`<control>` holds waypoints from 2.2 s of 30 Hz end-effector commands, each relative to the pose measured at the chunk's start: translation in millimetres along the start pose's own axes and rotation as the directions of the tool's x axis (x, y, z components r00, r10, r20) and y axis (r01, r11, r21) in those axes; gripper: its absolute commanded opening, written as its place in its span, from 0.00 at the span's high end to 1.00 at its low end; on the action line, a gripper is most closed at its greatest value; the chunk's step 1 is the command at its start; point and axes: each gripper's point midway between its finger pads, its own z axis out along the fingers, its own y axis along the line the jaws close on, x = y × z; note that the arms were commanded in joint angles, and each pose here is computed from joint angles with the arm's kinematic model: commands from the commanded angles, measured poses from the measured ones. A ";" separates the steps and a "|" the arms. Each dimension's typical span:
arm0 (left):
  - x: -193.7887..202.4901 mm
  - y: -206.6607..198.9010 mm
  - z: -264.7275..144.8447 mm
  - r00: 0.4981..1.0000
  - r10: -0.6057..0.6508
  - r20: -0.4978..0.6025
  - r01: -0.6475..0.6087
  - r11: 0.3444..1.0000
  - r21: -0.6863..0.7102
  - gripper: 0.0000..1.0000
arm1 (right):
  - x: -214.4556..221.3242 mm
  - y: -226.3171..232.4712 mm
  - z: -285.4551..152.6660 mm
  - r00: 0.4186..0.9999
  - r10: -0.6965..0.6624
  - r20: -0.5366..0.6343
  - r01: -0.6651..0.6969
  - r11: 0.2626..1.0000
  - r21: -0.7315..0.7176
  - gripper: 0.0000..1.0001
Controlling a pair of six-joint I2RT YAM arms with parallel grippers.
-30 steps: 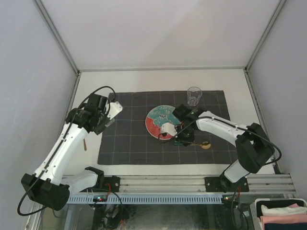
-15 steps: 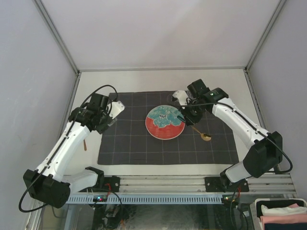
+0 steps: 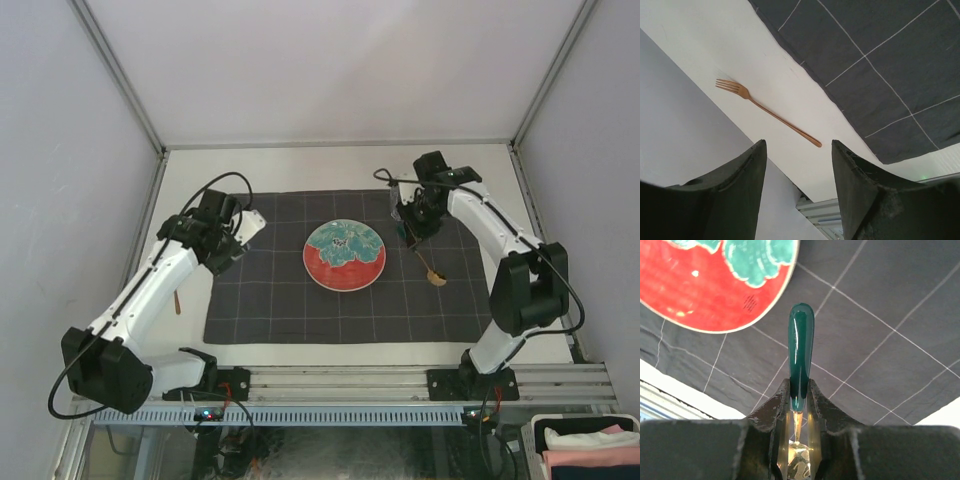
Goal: Set the dinner table for one person
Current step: Place the spoon on the napkin.
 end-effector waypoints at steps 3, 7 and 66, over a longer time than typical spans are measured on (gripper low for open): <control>-15.8 6.3 1.3 0.998 -0.047 0.033 0.047 0.999 -0.001 0.41 | -25.0 -35.6 -15.2 0.983 0.173 0.054 -0.175 0.984 0.020 1.00; -19.1 4.3 9.8 0.999 -0.047 0.015 0.046 0.999 0.017 0.42 | -34.0 -30.8 -21.6 1.000 -0.012 0.029 0.014 0.999 -0.040 1.00; -45.6 62.1 -11.6 0.990 0.102 -0.100 -0.116 0.984 -0.139 0.47 | 45.3 -75.7 65.5 -0.420 -0.792 0.443 0.586 -0.610 -0.534 1.00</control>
